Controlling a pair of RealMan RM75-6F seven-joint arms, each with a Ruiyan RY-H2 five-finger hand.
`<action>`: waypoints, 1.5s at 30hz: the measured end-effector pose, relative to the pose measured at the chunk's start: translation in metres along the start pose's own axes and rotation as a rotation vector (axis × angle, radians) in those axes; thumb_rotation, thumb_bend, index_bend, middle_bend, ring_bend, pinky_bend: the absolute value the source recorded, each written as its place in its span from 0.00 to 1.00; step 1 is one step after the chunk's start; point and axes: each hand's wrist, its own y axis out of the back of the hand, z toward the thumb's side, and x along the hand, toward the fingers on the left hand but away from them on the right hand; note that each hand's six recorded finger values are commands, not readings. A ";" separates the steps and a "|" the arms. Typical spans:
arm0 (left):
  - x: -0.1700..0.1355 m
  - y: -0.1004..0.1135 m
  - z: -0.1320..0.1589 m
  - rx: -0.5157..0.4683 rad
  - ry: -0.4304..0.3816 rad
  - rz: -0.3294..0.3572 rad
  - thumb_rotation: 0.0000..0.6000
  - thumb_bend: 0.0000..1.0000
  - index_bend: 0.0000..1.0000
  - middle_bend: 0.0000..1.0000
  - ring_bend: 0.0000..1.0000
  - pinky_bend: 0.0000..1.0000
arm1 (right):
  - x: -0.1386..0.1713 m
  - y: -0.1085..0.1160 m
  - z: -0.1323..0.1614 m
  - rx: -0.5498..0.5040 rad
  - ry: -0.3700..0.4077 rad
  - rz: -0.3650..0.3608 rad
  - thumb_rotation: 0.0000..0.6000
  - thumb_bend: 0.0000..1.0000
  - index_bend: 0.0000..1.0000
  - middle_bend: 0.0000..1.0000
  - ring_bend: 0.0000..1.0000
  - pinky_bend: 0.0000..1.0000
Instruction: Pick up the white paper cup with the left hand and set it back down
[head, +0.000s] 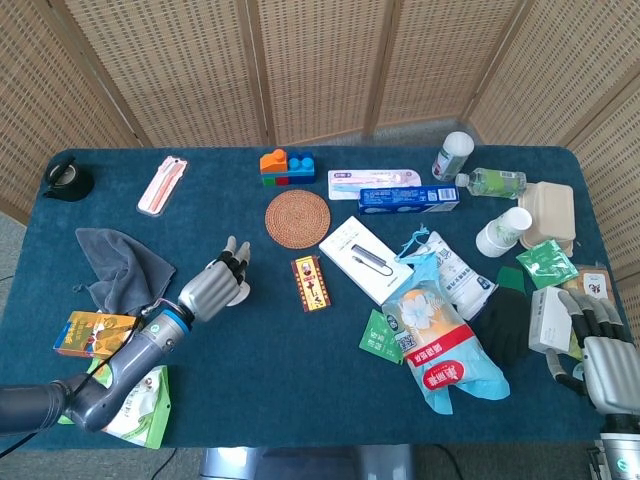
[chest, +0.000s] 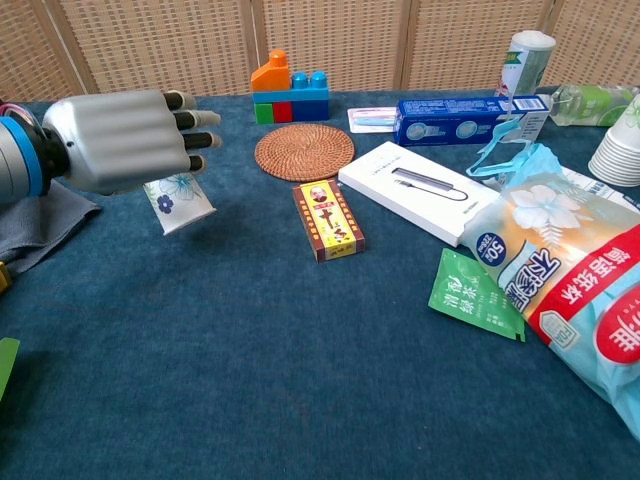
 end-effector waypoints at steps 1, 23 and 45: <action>0.000 0.001 0.003 0.023 -0.007 0.008 1.00 0.45 0.34 0.12 0.03 0.12 | 0.000 0.000 0.000 0.000 -0.001 0.000 1.00 0.45 0.00 0.00 0.00 0.00; -0.018 0.014 0.006 0.017 0.078 0.013 1.00 0.45 0.00 0.00 0.00 0.03 | 0.004 0.005 -0.003 -0.007 0.005 -0.017 1.00 0.45 0.00 0.00 0.00 0.00; -0.114 -0.025 -0.061 -0.943 0.367 -0.105 1.00 0.45 0.00 0.00 0.00 0.04 | -0.015 -0.001 0.002 0.042 0.018 -0.010 1.00 0.45 0.00 0.00 0.00 0.00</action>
